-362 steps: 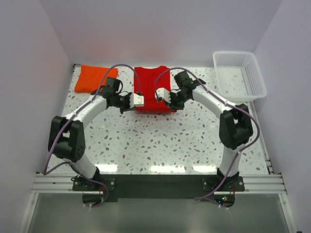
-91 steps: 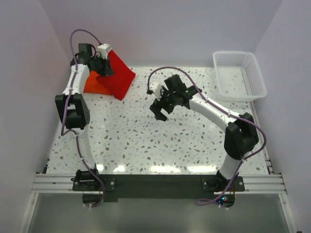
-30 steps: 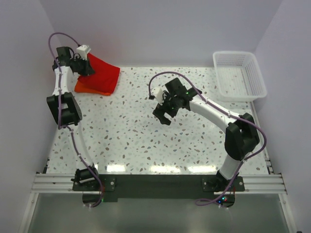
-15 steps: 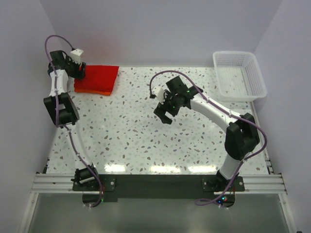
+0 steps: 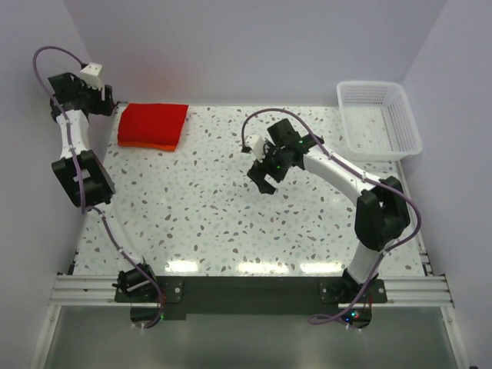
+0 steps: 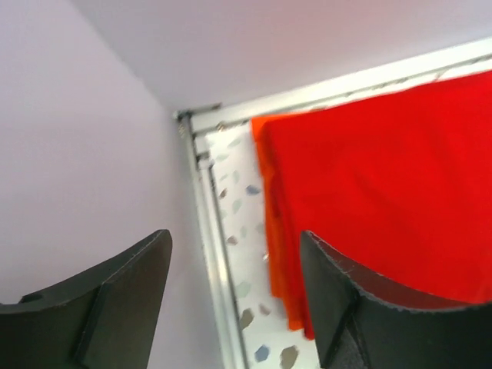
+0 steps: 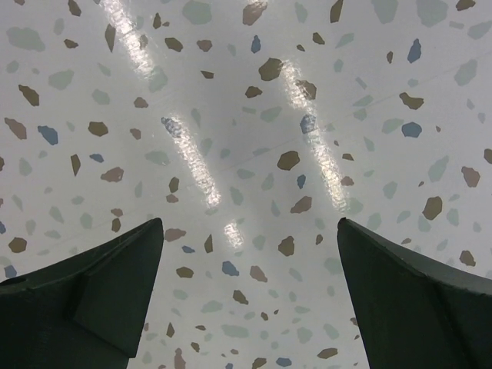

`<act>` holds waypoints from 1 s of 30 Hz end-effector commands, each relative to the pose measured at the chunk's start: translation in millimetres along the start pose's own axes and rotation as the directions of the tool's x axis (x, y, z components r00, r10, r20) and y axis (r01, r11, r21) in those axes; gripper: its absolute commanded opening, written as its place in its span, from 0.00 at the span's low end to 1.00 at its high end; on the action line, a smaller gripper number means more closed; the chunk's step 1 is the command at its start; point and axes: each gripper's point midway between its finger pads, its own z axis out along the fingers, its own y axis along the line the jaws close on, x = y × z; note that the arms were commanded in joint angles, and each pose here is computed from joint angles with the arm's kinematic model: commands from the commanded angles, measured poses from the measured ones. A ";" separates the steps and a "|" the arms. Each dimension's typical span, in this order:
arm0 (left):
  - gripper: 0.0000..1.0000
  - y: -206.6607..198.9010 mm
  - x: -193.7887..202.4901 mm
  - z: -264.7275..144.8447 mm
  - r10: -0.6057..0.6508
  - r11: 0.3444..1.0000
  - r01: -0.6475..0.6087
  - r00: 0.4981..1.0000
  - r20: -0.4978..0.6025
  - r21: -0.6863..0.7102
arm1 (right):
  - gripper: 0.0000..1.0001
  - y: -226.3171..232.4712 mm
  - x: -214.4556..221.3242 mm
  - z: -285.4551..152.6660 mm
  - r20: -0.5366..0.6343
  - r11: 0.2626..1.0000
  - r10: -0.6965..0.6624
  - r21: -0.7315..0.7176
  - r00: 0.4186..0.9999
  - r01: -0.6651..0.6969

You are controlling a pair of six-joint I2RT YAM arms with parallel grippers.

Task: Fold and stack the t-shirts
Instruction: Reset both grippers

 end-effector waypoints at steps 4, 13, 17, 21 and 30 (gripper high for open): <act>0.55 -67.2 -57.1 3.3 -0.071 0.983 0.046 0.988 0.136 0.180 | 0.99 -4.8 -9.5 1.7 0.033 0.999 0.026 -0.022 0.999 -0.025; 0.35 -61.4 40.2 42.9 -0.152 0.988 0.154 0.985 -0.077 0.018 | 0.99 -9.3 -7.9 -3.7 0.024 1.000 0.029 -0.012 0.999 -0.028; 0.34 -46.7 87.8 36.5 -0.168 0.984 0.155 0.970 -0.174 -0.085 | 0.99 -10.2 -4.8 -5.2 0.020 0.999 0.033 -0.011 0.999 -0.033; 0.36 -41.4 109.0 26.7 -0.178 0.981 0.155 0.958 -0.226 -0.114 | 0.99 -9.7 -2.6 -5.9 0.017 0.999 0.030 -0.012 0.999 -0.030; 0.75 -36.0 31.8 -24.1 -0.150 0.986 0.140 0.982 -0.118 -0.090 | 0.99 -18.1 -3.2 -20.0 0.039 0.999 0.040 0.030 0.998 -0.041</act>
